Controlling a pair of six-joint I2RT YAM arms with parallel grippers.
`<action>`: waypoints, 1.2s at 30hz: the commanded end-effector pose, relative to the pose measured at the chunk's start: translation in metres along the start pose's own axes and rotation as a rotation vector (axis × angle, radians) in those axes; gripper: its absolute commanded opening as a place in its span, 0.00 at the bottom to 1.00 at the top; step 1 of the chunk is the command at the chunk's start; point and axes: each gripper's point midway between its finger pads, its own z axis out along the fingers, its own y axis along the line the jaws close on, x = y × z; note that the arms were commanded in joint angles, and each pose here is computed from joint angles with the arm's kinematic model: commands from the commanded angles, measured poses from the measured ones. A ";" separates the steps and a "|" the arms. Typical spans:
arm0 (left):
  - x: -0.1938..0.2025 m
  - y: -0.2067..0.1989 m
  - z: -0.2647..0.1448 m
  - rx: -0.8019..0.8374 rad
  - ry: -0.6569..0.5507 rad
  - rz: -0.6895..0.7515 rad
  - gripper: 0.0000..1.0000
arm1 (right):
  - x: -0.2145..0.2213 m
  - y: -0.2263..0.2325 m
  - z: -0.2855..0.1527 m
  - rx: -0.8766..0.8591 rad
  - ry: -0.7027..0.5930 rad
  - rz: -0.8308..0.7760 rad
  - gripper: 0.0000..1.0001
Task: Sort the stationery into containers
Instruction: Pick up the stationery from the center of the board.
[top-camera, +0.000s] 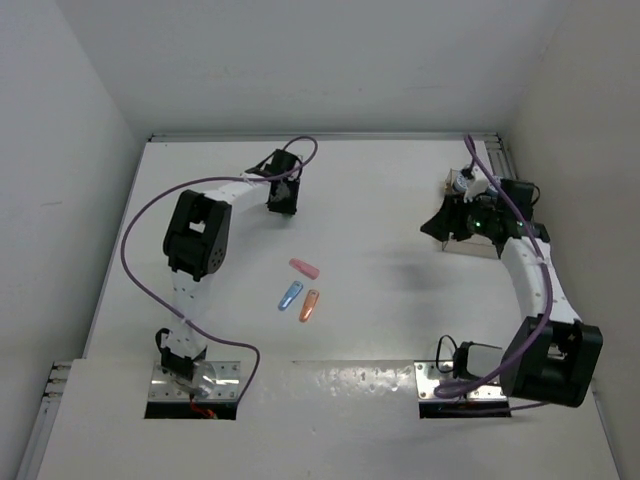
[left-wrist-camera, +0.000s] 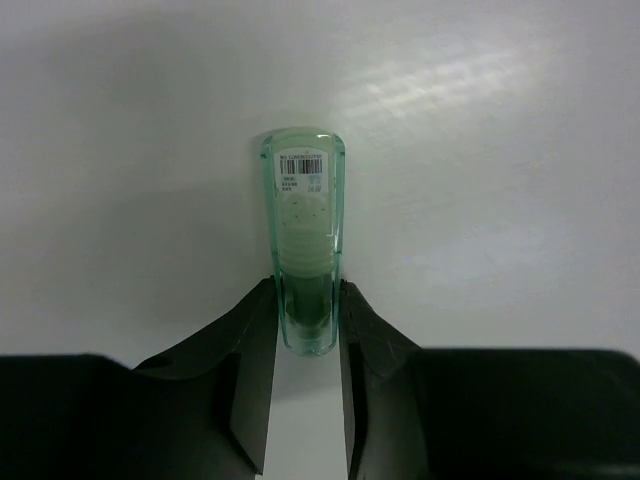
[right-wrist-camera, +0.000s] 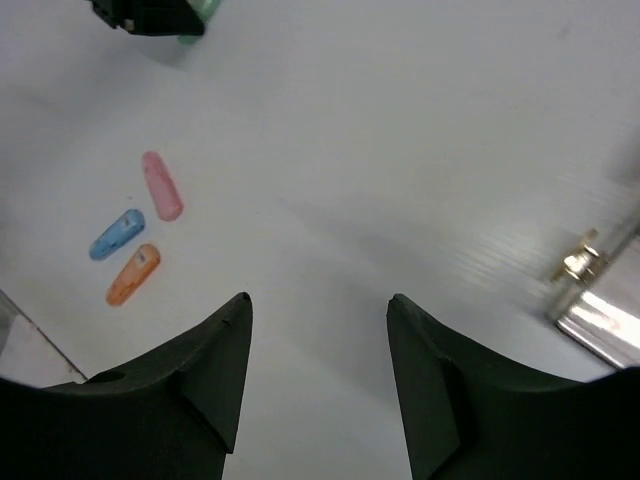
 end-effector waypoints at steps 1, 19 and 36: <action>-0.016 -0.034 -0.046 0.329 -0.052 0.137 0.05 | -0.034 0.030 0.010 -0.093 -0.046 -0.079 0.56; 0.052 -0.136 -0.228 1.138 0.013 0.222 0.03 | -0.008 0.185 0.037 -0.543 -0.107 -1.430 0.60; 0.070 -0.160 -0.236 1.166 0.069 0.281 0.10 | 0.014 0.207 0.073 -0.617 -0.111 -1.746 0.59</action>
